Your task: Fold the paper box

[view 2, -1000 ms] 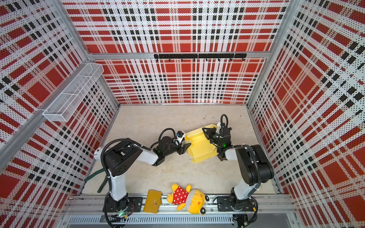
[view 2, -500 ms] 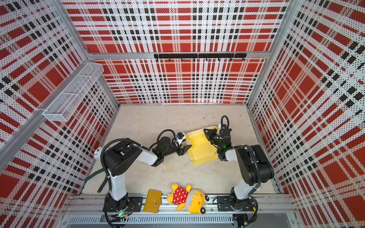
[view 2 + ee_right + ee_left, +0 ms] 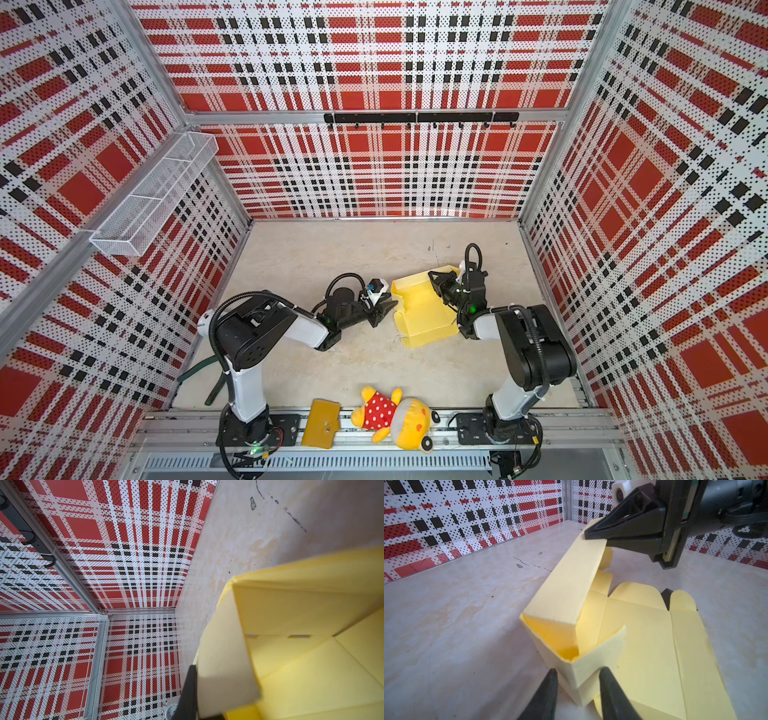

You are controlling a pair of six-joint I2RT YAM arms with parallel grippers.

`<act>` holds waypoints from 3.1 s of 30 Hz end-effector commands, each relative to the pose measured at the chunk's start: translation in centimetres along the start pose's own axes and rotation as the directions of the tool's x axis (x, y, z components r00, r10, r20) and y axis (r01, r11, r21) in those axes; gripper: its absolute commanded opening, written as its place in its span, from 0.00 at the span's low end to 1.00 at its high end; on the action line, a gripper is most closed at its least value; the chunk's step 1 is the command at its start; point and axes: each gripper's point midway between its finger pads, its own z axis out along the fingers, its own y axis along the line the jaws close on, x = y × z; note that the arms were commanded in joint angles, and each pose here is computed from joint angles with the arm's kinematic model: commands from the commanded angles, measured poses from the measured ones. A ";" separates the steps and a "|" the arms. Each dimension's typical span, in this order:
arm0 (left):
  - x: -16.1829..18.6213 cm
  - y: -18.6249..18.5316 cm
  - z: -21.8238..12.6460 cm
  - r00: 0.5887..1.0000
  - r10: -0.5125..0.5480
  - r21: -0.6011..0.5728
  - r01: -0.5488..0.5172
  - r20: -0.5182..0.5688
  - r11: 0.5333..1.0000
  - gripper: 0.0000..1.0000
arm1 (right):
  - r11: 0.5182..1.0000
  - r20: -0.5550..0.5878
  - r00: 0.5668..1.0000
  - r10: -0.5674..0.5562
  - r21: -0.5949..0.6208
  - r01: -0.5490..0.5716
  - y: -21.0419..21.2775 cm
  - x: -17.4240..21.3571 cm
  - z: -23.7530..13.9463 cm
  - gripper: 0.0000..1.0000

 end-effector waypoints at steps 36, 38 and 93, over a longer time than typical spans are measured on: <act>-2.4 4.2 1.7 0.998 -0.024 -0.434 0.047 0.059 0.900 0.22 | 0.994 0.056 0.998 -0.042 0.105 0.036 -1.2 3.6 -1.1 0.00; -2.3 4.5 1.7 0.997 -0.038 -0.438 0.062 0.063 0.897 0.23 | 0.992 0.056 0.998 -0.042 0.119 0.035 -1.6 3.8 -1.2 0.00; -5.4 5.5 -3.1 0.980 0.120 0.018 -0.119 -0.158 0.993 0.10 | 0.821 -0.260 0.788 -0.557 -0.033 0.570 13.9 6.8 -3.5 0.73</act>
